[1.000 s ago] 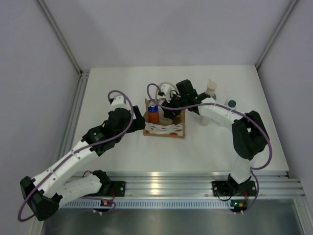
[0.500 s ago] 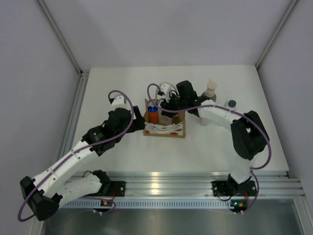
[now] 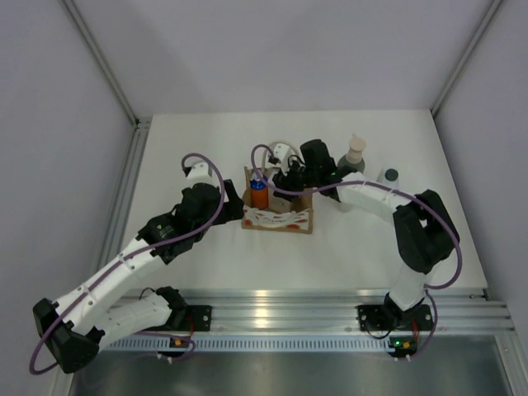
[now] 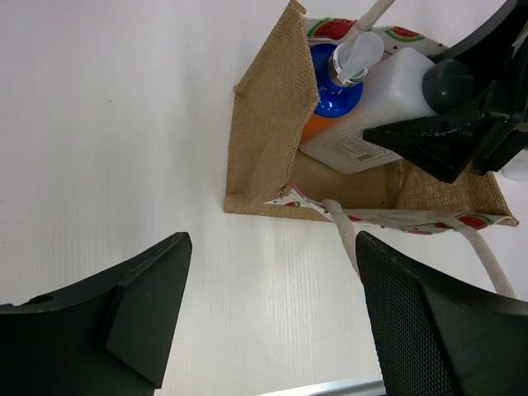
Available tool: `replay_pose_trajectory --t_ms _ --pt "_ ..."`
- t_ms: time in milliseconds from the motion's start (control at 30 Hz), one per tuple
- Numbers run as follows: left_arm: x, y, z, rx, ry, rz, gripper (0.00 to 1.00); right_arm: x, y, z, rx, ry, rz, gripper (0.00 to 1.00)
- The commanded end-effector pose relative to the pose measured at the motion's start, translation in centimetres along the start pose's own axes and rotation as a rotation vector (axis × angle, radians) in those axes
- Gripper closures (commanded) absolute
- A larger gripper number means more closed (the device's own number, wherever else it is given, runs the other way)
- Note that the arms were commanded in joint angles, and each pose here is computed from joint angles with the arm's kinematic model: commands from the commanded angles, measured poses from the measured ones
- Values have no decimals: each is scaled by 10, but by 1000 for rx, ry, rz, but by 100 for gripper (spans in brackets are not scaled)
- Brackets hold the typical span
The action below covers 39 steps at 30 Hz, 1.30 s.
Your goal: Take the personal care products out of the canvas bag
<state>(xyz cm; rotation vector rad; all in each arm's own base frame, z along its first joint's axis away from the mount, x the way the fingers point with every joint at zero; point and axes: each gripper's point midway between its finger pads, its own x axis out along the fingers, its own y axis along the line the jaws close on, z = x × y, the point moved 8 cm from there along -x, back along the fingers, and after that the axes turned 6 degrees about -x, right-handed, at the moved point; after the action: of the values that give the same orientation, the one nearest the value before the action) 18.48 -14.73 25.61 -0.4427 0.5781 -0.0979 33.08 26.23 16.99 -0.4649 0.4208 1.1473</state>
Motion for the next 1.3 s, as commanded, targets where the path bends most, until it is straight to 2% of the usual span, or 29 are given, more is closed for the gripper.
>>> replay_pose_trajectory --t_ms 0,167,667,900,1267 --pt "-2 5 1 -4 -21 18 15 -26 1 43 -50 -162 -43 100" --pt "-1 7 -1 -5 -20 27 15 -50 -2 62 -43 -250 -115 100" --pt "-1 8 -2 -15 -21 34 15 -95 0 98 -19 -360 -204 100" --pt "-1 7 -2 -21 -22 31 15 -125 0 123 36 -410 -269 100" --pt "-2 8 -2 -28 -23 30 15 -175 4 146 181 -423 -387 100"
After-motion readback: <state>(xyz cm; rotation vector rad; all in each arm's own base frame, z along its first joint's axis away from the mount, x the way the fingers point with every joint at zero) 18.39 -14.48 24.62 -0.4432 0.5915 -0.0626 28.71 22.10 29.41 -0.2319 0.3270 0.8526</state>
